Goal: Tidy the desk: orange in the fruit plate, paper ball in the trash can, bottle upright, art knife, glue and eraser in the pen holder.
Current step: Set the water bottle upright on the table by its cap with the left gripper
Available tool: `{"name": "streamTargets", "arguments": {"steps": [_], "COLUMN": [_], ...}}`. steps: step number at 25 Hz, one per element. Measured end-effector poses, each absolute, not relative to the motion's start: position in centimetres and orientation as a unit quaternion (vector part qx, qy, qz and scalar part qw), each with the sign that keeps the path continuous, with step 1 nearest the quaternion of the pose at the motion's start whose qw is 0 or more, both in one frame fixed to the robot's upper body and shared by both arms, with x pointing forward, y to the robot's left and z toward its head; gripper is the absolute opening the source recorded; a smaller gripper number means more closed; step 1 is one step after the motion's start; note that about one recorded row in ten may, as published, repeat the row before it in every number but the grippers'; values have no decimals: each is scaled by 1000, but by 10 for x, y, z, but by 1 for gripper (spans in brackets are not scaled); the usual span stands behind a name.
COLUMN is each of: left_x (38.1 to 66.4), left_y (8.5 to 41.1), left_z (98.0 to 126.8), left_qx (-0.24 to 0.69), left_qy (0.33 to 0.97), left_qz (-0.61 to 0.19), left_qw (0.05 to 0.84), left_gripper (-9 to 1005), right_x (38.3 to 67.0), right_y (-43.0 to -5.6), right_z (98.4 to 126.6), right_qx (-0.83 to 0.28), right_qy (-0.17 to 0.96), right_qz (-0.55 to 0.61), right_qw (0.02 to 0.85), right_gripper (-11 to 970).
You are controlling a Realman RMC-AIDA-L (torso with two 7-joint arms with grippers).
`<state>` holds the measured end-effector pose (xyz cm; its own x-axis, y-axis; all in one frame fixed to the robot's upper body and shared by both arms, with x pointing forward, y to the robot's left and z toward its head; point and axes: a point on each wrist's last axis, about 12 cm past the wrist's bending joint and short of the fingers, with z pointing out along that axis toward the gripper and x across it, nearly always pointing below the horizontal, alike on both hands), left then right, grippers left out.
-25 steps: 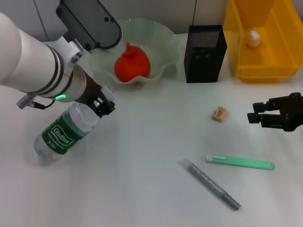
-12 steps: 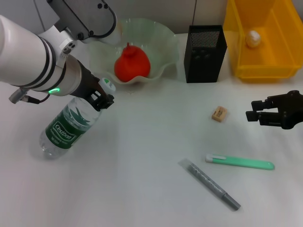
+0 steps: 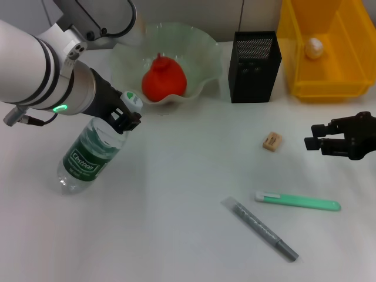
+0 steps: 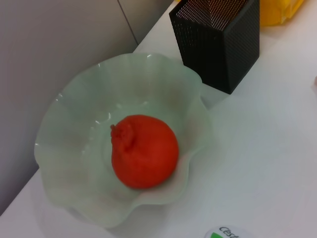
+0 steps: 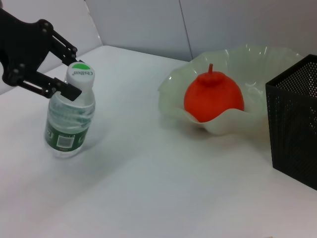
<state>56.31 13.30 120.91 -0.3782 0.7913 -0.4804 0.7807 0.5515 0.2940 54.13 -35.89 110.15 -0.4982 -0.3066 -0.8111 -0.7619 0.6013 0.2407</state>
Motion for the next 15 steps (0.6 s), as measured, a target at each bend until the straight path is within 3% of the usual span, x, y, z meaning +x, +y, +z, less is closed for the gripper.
{"name": "streamTargets", "arguments": {"steps": [15], "left_x": [556], "left_y": [134], "left_z": [1221], "left_qx": [469], "left_qy": [827], "left_qz": [6], "left_qw": [309], "left_gripper": [444], "right_x": [541], "right_y": [-359], "right_z": [1102], "right_qx": [-329], "right_qy": [811], "right_qz": [302], "right_qw": [378], "right_gripper": [410]}}
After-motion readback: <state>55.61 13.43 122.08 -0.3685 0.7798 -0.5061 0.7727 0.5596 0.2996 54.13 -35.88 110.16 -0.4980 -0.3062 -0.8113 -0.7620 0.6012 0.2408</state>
